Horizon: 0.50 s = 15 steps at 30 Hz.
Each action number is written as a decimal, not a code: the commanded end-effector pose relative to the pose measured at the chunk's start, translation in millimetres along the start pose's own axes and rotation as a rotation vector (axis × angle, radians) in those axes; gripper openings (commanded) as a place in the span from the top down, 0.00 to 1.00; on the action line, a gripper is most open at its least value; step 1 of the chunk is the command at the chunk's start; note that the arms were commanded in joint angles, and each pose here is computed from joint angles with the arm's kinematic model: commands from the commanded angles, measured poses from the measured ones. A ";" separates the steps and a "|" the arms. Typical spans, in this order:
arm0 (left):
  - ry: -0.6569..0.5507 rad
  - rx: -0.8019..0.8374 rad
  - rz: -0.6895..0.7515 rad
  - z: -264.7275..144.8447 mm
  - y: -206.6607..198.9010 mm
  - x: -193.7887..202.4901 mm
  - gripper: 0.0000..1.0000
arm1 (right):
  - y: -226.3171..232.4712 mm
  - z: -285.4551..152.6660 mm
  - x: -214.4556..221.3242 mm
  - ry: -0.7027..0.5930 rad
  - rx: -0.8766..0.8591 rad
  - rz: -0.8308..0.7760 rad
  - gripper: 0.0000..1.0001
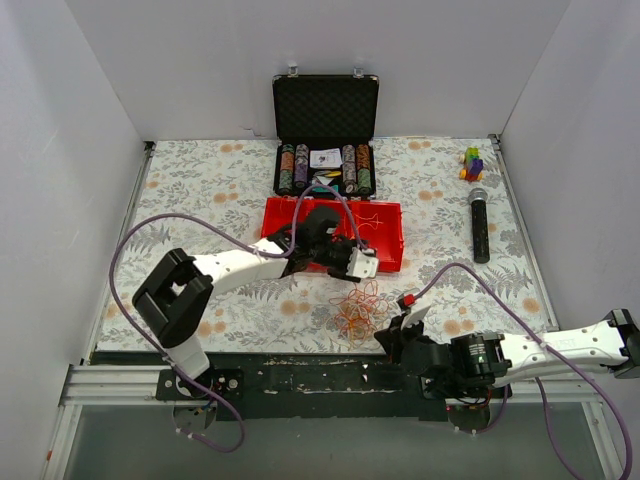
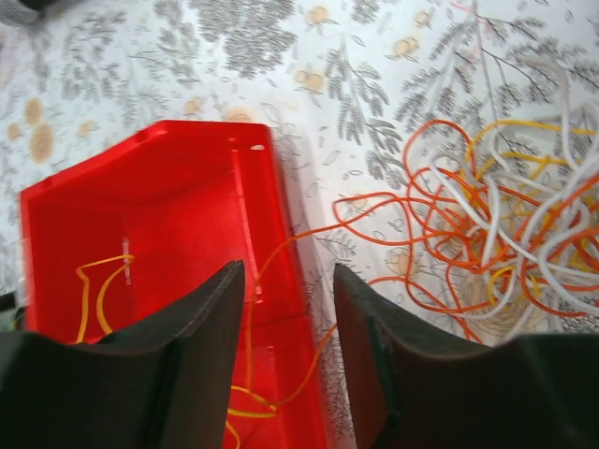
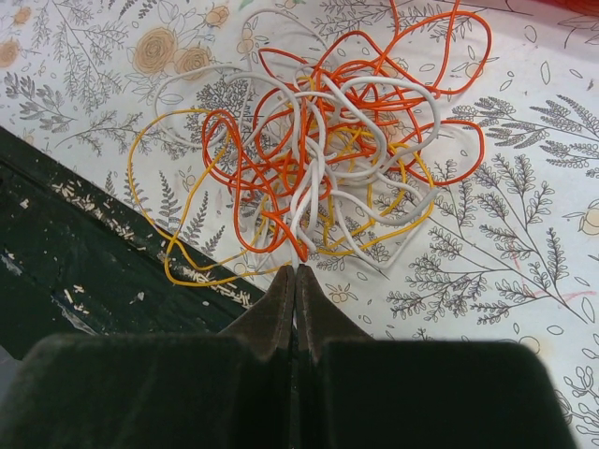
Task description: Untangle the cables
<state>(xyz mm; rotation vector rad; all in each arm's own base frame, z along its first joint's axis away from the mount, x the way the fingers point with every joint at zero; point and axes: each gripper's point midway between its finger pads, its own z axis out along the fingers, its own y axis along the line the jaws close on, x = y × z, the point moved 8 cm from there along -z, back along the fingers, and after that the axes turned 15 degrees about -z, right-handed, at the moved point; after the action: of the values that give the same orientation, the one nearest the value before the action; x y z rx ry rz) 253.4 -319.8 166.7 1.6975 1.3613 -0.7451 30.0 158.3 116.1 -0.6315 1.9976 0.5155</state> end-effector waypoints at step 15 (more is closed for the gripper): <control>0.101 0.121 0.232 36.7 13.6 5.8 0.54 | 6.2 -4.2 -14.5 -0.051 -0.025 0.070 0.99</control>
<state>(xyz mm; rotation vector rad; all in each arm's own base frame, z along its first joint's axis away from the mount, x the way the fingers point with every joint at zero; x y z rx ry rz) 272.6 -349.1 129.7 1.9339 1.2898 -0.6749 29.9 157.7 117.1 -0.6246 1.9974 0.5239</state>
